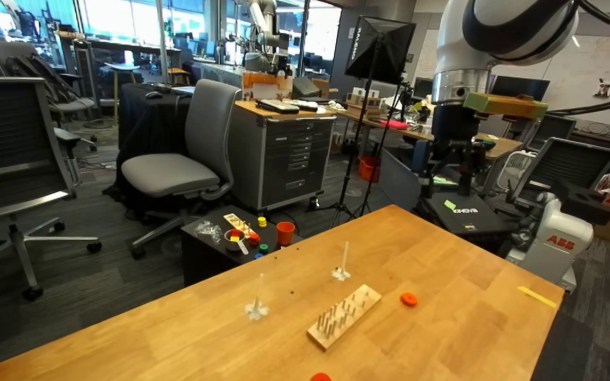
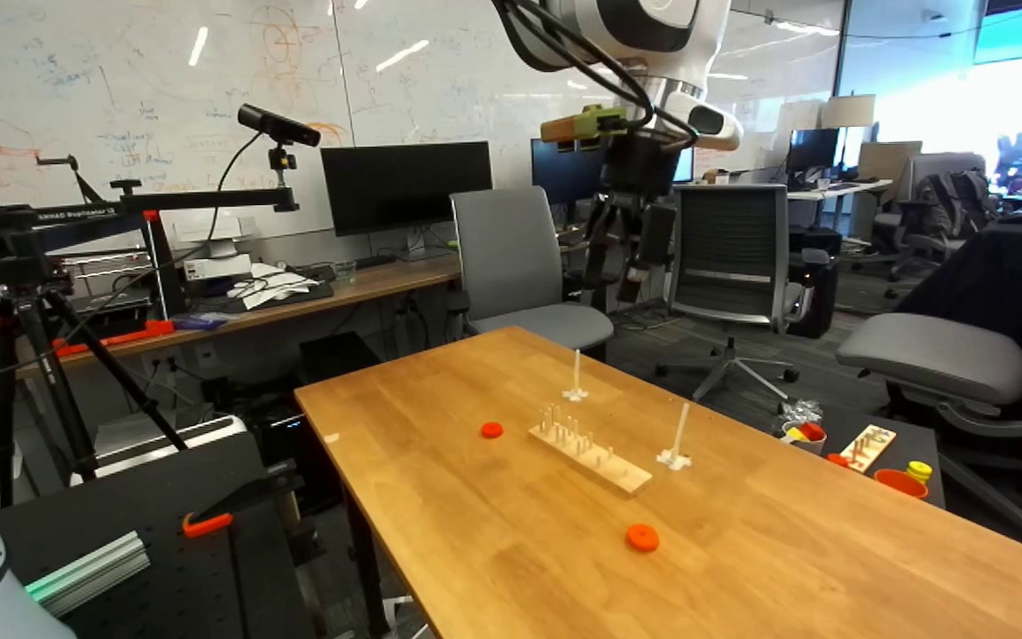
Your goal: Pick up the orange ring on the right and place it on the wooden stand
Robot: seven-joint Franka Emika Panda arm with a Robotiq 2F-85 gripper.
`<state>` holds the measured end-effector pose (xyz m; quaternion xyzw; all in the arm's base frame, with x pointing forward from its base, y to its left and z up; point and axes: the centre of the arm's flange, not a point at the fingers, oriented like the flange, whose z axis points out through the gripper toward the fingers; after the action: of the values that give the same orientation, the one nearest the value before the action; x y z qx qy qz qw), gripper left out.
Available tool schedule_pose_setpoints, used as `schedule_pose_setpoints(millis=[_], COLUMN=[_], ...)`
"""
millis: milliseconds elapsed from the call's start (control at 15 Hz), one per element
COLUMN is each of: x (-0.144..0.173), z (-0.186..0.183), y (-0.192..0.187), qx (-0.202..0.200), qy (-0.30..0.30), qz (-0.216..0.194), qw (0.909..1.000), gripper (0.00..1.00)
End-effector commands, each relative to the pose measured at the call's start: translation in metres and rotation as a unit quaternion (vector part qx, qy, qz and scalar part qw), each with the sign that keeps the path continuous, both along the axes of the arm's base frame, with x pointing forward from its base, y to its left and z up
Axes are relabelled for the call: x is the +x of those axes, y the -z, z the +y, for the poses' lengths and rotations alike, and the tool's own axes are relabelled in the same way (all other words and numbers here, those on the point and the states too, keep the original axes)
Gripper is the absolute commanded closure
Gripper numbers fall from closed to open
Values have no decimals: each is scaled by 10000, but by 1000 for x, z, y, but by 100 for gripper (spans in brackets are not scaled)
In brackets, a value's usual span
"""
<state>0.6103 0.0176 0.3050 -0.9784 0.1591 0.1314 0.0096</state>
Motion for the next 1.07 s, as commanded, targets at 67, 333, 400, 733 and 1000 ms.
schedule_pose_setpoints(millis=[67, 333, 400, 733, 1000], x=[-4, -4, 1, -5, 23], z=[10, 32, 36, 38, 14], y=[-3, -22, -24, -14, 26], qx=[156, 107, -429, -305, -477], qy=[-724, -1629, -1551, -1555, -1079], qz=[271, 605, 430, 402, 342], qw=[9969, 9847, 9860, 9865, 9924], gripper=[0, 0, 0, 0, 0])
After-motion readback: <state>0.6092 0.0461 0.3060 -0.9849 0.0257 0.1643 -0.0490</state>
